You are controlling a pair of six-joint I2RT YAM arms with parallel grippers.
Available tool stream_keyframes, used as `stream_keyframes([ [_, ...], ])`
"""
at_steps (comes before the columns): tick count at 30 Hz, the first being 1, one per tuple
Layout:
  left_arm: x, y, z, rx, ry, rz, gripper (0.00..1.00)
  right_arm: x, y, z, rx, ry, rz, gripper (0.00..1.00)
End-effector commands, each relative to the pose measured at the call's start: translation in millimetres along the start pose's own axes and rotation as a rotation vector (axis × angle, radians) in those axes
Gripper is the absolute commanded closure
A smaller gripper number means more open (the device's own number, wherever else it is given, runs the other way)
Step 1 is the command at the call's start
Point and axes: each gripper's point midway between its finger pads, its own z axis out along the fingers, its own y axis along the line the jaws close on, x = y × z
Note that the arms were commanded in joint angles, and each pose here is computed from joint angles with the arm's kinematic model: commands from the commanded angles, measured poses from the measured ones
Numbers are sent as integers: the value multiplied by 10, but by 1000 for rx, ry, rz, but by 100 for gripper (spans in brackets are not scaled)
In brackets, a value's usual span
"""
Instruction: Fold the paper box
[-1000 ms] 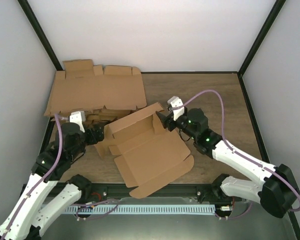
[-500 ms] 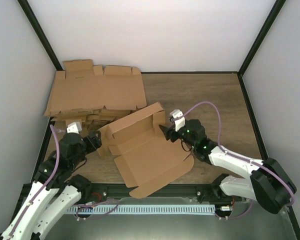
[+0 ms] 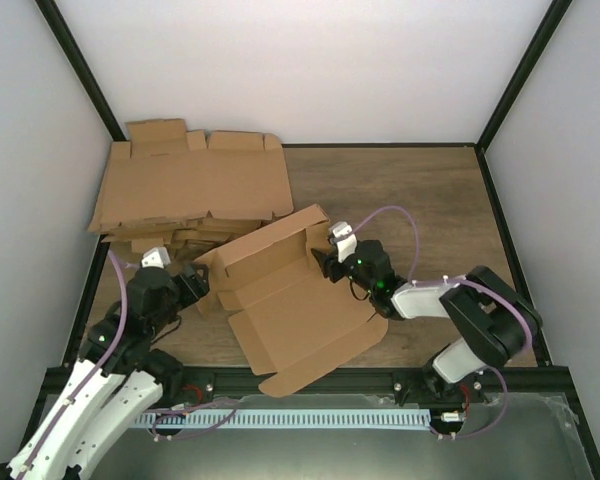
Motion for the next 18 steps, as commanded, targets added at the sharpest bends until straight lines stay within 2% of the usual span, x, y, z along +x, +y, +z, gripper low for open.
stream_keyframes([
  [1,-53,-52,6,31,-32,-35,24,-394,-83,154,42,-134,8,42],
  [7,-71,-38,25,22,-44,-20,24,-450,-76,302,33,-163,5,46],
  [11,-69,-61,48,31,-43,-17,24,-453,-52,408,17,-169,6,58],
  [15,-56,-65,73,28,-35,-12,24,-424,-51,484,15,-165,14,76],
  [18,-53,-62,83,25,-33,-11,23,-389,-42,547,10,-150,13,83],
])
